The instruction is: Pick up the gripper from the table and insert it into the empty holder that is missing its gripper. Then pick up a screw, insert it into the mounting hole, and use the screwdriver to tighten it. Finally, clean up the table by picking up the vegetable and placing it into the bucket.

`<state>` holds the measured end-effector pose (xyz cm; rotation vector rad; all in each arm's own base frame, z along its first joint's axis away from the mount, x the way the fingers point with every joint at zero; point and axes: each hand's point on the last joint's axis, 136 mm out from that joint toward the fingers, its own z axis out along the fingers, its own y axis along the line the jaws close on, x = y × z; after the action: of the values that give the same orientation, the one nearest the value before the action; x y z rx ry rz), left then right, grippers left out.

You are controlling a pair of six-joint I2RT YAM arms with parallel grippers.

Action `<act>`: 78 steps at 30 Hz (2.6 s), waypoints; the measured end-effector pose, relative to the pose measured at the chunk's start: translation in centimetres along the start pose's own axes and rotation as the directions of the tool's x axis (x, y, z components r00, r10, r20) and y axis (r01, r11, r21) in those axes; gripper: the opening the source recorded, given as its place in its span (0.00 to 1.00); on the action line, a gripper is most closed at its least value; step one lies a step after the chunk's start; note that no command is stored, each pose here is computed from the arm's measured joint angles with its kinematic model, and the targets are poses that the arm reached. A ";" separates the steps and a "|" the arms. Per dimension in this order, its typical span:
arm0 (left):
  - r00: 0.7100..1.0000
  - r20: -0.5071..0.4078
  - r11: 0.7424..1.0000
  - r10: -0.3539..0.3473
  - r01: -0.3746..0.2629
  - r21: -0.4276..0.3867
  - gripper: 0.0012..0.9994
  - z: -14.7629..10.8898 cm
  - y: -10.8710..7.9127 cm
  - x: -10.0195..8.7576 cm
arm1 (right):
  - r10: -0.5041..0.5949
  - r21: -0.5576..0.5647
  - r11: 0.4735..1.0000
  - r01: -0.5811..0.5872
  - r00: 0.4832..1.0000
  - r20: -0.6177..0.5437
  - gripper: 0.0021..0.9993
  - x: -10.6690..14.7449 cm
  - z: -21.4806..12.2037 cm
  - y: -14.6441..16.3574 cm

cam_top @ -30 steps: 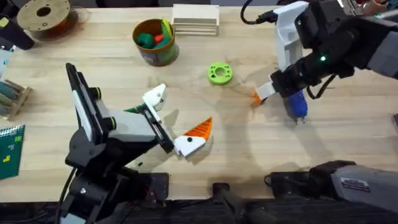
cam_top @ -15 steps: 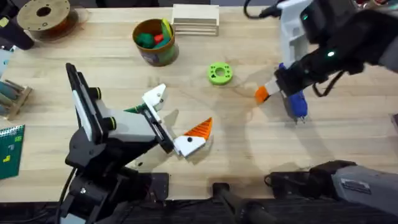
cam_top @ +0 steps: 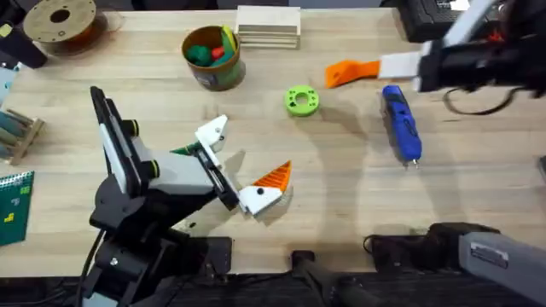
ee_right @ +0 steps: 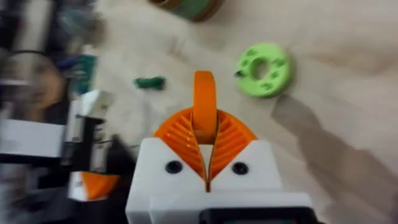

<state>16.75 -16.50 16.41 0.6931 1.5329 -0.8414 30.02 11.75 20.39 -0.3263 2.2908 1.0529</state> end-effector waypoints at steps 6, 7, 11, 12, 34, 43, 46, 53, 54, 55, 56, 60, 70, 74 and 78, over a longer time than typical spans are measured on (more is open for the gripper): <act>1.000 0.000 1.000 0.000 0.000 0.000 0.99 0.0 0.0 0.0 | 0.219 -0.259 0.927 -0.272 0.951 -0.218 0.01 3.4 5.1 2.4; 1.000 0.000 1.000 0.000 0.000 0.000 0.99 0.0 0.0 0.0 | 0.220 -0.306 0.907 -0.291 0.944 -0.246 0.01 3.5 6.0 3.1; 1.000 0.000 1.000 0.000 0.000 0.000 0.99 0.0 0.0 0.0 | 0.234 -0.416 0.829 -0.374 0.907 -0.350 0.01 4.1 8.8 5.1; 1.000 0.000 1.000 0.000 0.000 0.000 0.99 0.0 0.0 0.0 | 0.236 -0.433 0.810 -0.395 0.896 -0.376 0.01 4.3 9.4 5.5; 1.000 0.000 1.000 0.000 0.000 -0.002 0.99 0.0 0.0 0.0 | 0.213 -0.465 0.700 -0.542 0.780 -0.588 0.01 6.8 12.6 10.8; 1.000 0.000 1.000 0.000 0.000 0.000 0.99 0.0 0.0 0.0 | 0.189 -0.489 0.687 -0.537 0.782 -0.594 0.01 6.5 12.6 11.6; 1.000 0.000 1.000 0.000 0.000 0.001 0.99 0.0 0.0 0.0 | 0.186 -0.487 0.684 -0.543 0.775 -0.603 0.01 6.7 12.6 11.9; 1.000 -0.001 1.000 -0.008 0.008 -0.002 0.99 0.0 0.0 0.0 | 0.201 -0.470 0.691 -0.549 0.770 -0.605 0.01 6.8 12.9 11.9; 1.000 -0.001 1.000 -0.009 0.009 -0.004 0.99 0.0 0.1 0.0 | 0.203 -0.467 0.692 -0.550 0.770 -0.605 0.01 6.8 13.0 11.9; 1.000 -0.001 1.000 -0.012 0.012 -0.003 0.99 0.0 0.0 0.0 | 0.201 -0.468 0.694 -0.547 0.772 -0.603 0.01 6.8 13.0 12.0; 1.000 -0.001 1.000 -0.013 0.013 -0.003 0.99 0.0 0.0 0.0 | 0.198 -0.470 0.696 -0.543 0.774 -0.602 0.01 6.8 13.1 12.1; 1.000 0.000 1.000 -0.014 0.014 -0.011 0.99 0.0 0.2 0.0 | 0.188 -0.476 0.701 -0.530 0.782 -0.594 0.01 6.7 13.5 12.5; 0.999 -0.002 0.999 -0.035 0.035 -0.005 0.99 0.0 0.1 0.1 | 0.182 -0.459 0.685 -0.565 0.744 -0.643 0.01 7.6 15.0 13.4; 0.999 -0.001 0.999 -0.036 0.036 -0.009 0.99 0.0 0.2 0.0 | 0.174 -0.459 0.683 -0.568 0.737 -0.653 0.01 7.4 15.4 13.8; 0.999 0.002 0.999 -0.036 0.036 -0.030 0.99 0.0 0.5 0.0 | 0.162 -0.460 0.680 -0.571 0.729 -0.666 0.01 7.4 16.1 14.2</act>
<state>17.18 -16.21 16.34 0.6449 1.5579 -0.8440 24.44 33.41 16.34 -0.4922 2.4892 2.2650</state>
